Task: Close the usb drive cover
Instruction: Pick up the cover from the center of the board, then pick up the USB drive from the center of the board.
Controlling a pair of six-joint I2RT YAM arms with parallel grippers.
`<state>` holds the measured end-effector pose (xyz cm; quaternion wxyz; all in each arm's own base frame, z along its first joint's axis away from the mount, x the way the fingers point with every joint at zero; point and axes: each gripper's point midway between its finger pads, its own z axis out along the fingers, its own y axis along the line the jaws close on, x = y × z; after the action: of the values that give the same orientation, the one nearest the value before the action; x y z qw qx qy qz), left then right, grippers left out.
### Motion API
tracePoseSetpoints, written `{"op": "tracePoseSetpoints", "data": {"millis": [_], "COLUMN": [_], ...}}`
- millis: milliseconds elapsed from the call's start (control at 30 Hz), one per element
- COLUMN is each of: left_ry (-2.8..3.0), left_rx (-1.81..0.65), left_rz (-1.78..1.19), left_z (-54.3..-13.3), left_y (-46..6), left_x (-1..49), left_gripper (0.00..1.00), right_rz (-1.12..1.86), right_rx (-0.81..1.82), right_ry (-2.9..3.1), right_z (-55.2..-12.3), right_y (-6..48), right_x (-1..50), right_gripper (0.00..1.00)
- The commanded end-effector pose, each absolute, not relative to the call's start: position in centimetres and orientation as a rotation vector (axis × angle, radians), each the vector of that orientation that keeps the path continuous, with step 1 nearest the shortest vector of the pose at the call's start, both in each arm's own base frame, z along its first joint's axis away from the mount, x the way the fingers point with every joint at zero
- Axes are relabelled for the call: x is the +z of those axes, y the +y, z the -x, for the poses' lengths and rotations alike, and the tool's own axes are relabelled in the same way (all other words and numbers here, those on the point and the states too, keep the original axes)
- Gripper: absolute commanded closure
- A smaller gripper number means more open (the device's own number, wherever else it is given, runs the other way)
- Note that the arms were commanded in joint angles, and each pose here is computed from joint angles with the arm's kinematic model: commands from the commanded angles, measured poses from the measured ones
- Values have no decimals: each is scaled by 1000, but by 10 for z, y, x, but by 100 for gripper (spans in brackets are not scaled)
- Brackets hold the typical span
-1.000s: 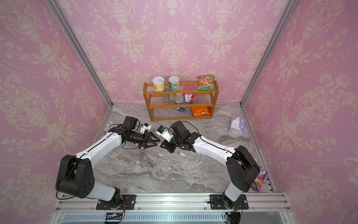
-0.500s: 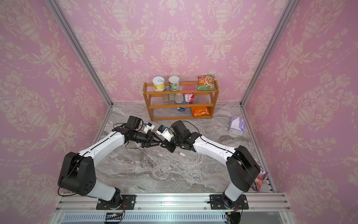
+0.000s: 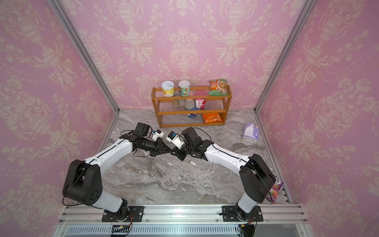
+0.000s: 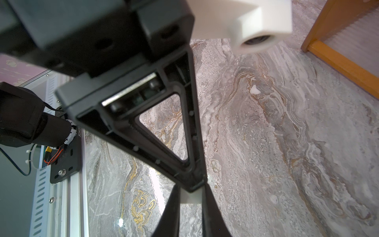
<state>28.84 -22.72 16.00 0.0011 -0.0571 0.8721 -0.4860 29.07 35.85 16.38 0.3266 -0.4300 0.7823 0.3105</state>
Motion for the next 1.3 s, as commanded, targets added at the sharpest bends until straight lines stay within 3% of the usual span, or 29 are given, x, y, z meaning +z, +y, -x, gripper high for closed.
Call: {"op": "tracePoseSetpoints", "data": {"millis": [0,67,300,500,800,1267], "left_ry": [2714,2717,2733,2738,2686,2708], "left_rx": [-1603,-1596,-1533,-1517,-1580,-1516], "left_rz": [128,135,190,221,234,266], "left_z": [-285,-286,-296,-305,-315,-316], "left_y": [-238,-237,-232,-229,-222,-210], "left_x": [176,176,169,165,177,172], "left_gripper": [100,100,100,100,100,100], "right_rz": [1085,1082,1115,1086,1023,1000], "right_rx": [830,831,758,696,527,447], "right_ry": [1966,1962,1999,2064,2348,2637], "right_z": [-299,-300,-294,-280,-277,-287], "right_y": [367,367,350,309,252,242], "right_x": [182,184,176,173,125,58], "right_gripper": [88,84,56,47,43,49]}}
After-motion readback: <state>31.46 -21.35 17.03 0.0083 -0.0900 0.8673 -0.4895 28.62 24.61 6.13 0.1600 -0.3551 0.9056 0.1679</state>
